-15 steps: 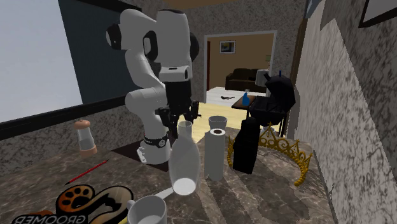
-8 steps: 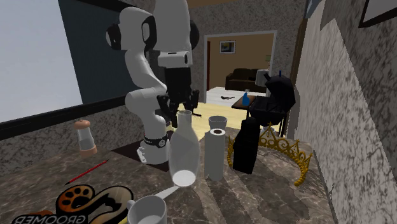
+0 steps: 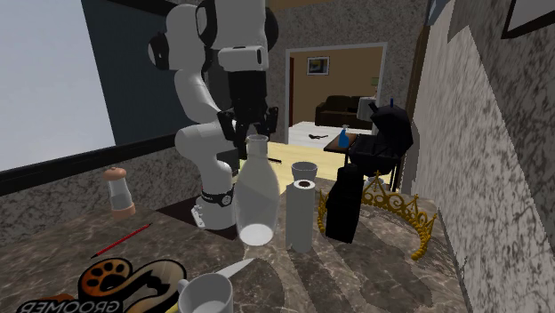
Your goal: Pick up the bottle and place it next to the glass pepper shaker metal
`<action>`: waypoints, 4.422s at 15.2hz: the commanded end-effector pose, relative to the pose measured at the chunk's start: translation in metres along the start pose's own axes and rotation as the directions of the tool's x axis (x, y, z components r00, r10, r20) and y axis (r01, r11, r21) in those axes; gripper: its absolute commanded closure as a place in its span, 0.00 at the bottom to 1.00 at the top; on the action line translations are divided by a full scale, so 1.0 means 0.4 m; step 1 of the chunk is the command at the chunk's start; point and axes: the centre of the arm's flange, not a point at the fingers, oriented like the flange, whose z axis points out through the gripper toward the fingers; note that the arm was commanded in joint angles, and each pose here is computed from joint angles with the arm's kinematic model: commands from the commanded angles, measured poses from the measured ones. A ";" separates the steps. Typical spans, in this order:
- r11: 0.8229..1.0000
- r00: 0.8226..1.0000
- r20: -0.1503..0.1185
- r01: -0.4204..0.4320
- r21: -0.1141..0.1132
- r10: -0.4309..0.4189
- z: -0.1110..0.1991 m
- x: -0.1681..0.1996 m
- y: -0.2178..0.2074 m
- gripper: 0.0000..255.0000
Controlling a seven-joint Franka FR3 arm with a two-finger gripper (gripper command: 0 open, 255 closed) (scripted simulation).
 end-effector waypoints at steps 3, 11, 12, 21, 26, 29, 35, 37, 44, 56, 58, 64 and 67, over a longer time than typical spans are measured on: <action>1.000 1.000 0.000 0.000 0.000 0.000 -0.051 0.004 -0.001 1.00; 1.000 1.000 0.000 0.000 0.000 0.000 -0.157 0.011 -0.001 1.00; 1.000 1.000 0.000 0.000 0.000 0.000 -0.170 0.012 -0.001 1.00; 1.000 1.000 0.000 0.000 0.000 0.000 -0.288 0.020 -0.001 1.00; 1.000 1.000 0.000 0.000 0.000 0.000 -0.354 0.025 -0.002 1.00; 1.000 1.000 0.000 0.000 0.000 0.000 -0.394 0.028 -0.002 1.00; 1.000 1.000 0.000 0.000 0.000 0.000 -0.473 0.033 -0.002 1.00; 1.000 1.000 0.000 0.000 0.000 0.000 -0.499 0.035 -0.002 1.00; 1.000 1.000 0.000 0.000 0.000 0.000 -0.527 -0.091 0.102 1.00; 1.000 1.000 0.000 0.000 0.000 0.000 -0.551 -0.397 0.352 1.00; 1.000 1.000 0.000 0.000 0.000 0.000 -0.555 -0.448 0.394 1.00; 1.000 1.000 0.000 0.000 0.000 0.000 -0.567 -0.601 0.519 1.00; 1.000 1.000 0.000 0.000 0.000 0.000 -0.573 -0.678 0.581 1.00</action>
